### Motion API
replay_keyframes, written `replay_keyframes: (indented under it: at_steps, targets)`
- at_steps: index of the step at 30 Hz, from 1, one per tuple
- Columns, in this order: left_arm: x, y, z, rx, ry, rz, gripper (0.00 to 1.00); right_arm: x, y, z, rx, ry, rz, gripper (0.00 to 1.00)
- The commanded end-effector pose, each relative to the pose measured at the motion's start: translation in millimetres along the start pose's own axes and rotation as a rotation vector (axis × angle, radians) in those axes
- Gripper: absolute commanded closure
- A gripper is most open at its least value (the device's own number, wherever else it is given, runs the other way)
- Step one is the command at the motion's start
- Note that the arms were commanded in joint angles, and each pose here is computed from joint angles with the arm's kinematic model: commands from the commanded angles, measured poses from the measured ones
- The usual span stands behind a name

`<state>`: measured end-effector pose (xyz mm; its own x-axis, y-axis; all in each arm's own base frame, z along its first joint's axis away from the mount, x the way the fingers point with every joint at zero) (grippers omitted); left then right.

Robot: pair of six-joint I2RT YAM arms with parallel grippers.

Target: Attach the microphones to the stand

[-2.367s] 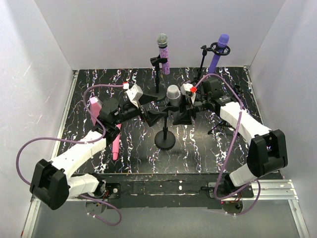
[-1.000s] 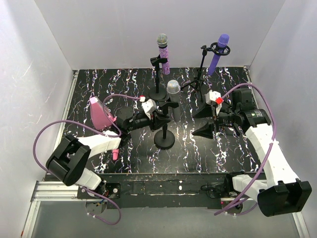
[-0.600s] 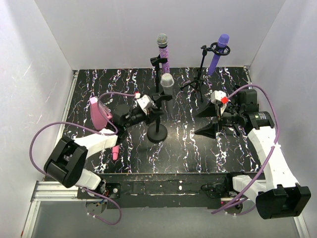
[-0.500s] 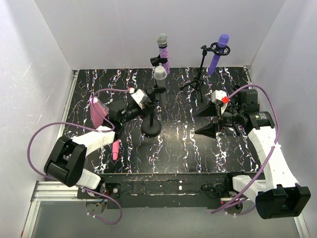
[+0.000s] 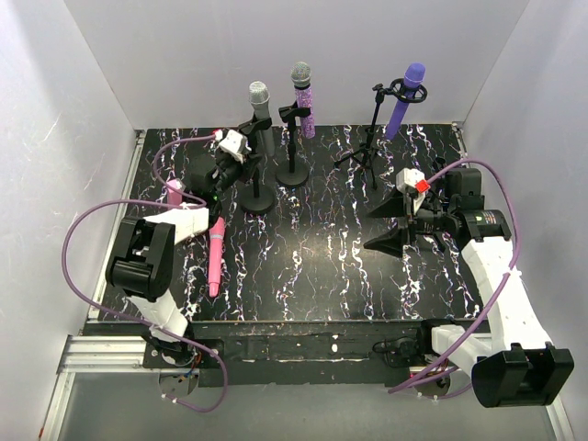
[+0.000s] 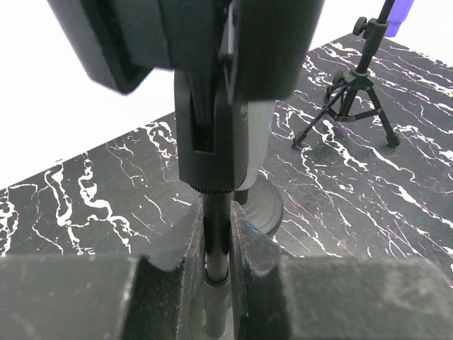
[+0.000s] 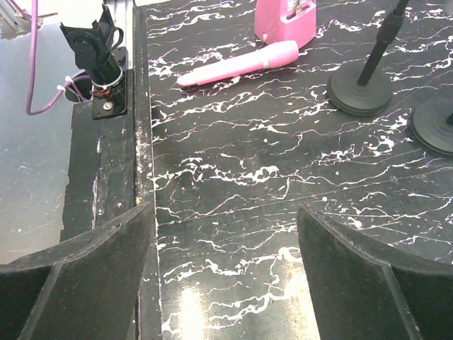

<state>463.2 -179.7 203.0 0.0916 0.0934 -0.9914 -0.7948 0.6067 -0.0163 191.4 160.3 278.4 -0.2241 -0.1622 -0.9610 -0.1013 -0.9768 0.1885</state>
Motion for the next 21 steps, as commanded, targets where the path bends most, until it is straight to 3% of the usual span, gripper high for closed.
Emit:
replay_keyframes:
  at_steps: [1,2,4,6,7,11,13,21]
  targets:
    - [-46.1,-5.8,4.5,0.0,-0.057,-0.112,0.99,-7.2,2.9,5.2,-0.013,0.022,-0.032,0.12]
    - [-46.2,-4.4,5.2,-0.005,-0.054,-0.109,0.96,-6.6,3.0,4.9,-0.013,0.02,-0.032,0.12]
    - [-46.5,1.2,7.7,-0.035,-0.031,-0.098,0.74,-5.7,4.3,4.3,-0.006,0.02,-0.034,0.12]
    - [-45.5,9.2,7.3,-0.059,0.004,-0.084,0.45,-4.1,4.7,4.3,-0.004,0.017,-0.033,0.12]
    - [-47.1,14.0,8.5,-0.073,0.012,-0.08,0.35,-3.6,5.1,4.6,-0.001,0.017,-0.032,0.12]
    - [-57.2,37.4,8.3,-0.116,0.05,-0.062,0.1,-3.4,8.0,6.9,0.01,0.023,-0.027,0.12]
    - [-67.2,53.2,8.1,-0.147,0.068,-0.058,0.02,-3.9,10.3,9.8,0.011,0.038,-0.023,0.12]
    - [-91.5,127.4,-20.9,-0.188,0.275,0.011,0.02,-7.8,23.9,12.1,0.107,0.028,0.037,0.11]
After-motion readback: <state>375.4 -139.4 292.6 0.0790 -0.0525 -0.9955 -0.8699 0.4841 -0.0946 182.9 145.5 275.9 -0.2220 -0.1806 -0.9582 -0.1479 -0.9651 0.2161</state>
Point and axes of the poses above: each gripper's point midway between its finger pads, its own y axis back along the fingers, its own z axis along the line the jaws close on, x = y × z, the point moved 2 cm from there along y, back along the fingers, and after that the axes turned 6 degrees about -y, right-handed, at the moved point
